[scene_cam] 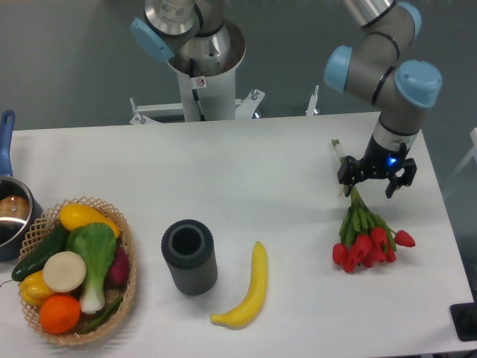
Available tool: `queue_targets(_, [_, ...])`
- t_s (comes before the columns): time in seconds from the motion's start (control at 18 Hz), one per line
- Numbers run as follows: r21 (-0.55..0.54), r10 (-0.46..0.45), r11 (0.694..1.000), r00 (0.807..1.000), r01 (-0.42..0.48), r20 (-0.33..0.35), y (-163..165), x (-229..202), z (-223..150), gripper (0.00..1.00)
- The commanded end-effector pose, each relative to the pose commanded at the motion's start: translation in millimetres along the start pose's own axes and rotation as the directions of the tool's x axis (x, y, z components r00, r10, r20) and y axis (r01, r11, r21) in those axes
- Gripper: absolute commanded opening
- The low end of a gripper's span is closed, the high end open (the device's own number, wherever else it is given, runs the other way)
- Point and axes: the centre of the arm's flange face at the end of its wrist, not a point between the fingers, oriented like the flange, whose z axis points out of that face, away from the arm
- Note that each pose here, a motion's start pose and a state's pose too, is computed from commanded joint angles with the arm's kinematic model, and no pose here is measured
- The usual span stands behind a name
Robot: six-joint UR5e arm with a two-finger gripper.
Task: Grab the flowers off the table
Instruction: 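Move the gripper over the tied stems of the red tulips, then lower the gripper and close it around the tulip stems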
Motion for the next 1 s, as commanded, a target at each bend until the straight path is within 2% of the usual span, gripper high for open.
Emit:
queue_targets(0.11, [-0.009,-0.001,1.0,1.0,0.001,-0.004,0,-4,8,1.0])
queue_targets(0.39, [-0.114,0.037,0.993,0.998,-0.032,0.046,7,-7,20,1.0])
queue_targets(0.61, [-0.125,0.05,0.991,0.998,-0.045,0.034,8,-6,26,1.0])
queue_targets(0.78, [-0.124,0.048,0.991,0.999,-0.044,0.024,9,-4,28,0.92])
queue_targets(1.0, [-0.124,0.048,0.991,0.999,-0.045,0.018,9,-2,29,0.66])
